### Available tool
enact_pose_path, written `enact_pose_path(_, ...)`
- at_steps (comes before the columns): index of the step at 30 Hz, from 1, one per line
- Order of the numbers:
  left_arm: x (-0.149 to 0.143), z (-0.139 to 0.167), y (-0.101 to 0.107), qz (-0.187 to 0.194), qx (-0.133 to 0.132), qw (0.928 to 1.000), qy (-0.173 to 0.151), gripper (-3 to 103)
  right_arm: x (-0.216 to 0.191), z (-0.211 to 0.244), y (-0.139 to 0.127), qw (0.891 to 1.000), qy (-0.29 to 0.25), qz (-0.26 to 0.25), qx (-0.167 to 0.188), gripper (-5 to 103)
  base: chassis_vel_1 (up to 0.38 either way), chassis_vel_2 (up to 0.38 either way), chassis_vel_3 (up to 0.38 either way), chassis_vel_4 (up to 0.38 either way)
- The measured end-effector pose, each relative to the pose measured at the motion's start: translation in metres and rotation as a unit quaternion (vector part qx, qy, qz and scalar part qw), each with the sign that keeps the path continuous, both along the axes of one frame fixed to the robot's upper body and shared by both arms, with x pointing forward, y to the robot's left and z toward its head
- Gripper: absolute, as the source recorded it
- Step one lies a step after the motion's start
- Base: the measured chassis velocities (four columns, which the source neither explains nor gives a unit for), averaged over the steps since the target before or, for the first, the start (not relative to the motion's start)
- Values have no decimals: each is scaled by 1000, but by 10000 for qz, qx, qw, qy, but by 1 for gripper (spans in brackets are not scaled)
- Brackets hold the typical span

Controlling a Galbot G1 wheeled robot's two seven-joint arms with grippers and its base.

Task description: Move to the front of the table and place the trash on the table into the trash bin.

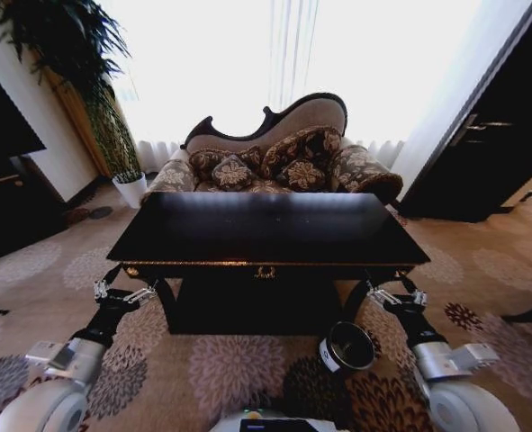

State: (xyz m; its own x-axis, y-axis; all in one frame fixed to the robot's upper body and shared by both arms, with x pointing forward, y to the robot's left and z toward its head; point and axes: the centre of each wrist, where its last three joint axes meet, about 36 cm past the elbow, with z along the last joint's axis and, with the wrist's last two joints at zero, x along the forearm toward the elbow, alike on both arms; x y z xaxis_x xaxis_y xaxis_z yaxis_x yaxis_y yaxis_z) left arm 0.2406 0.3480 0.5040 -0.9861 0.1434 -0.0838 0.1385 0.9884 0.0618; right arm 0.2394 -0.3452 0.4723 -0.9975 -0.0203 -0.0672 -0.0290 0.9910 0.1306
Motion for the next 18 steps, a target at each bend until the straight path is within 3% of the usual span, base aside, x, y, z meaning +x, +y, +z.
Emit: enact_pose_path(18,0,0,0,0,0,10000,0,100,0,0,0,10000,-1,0,0,100,164,-160,-158,162)
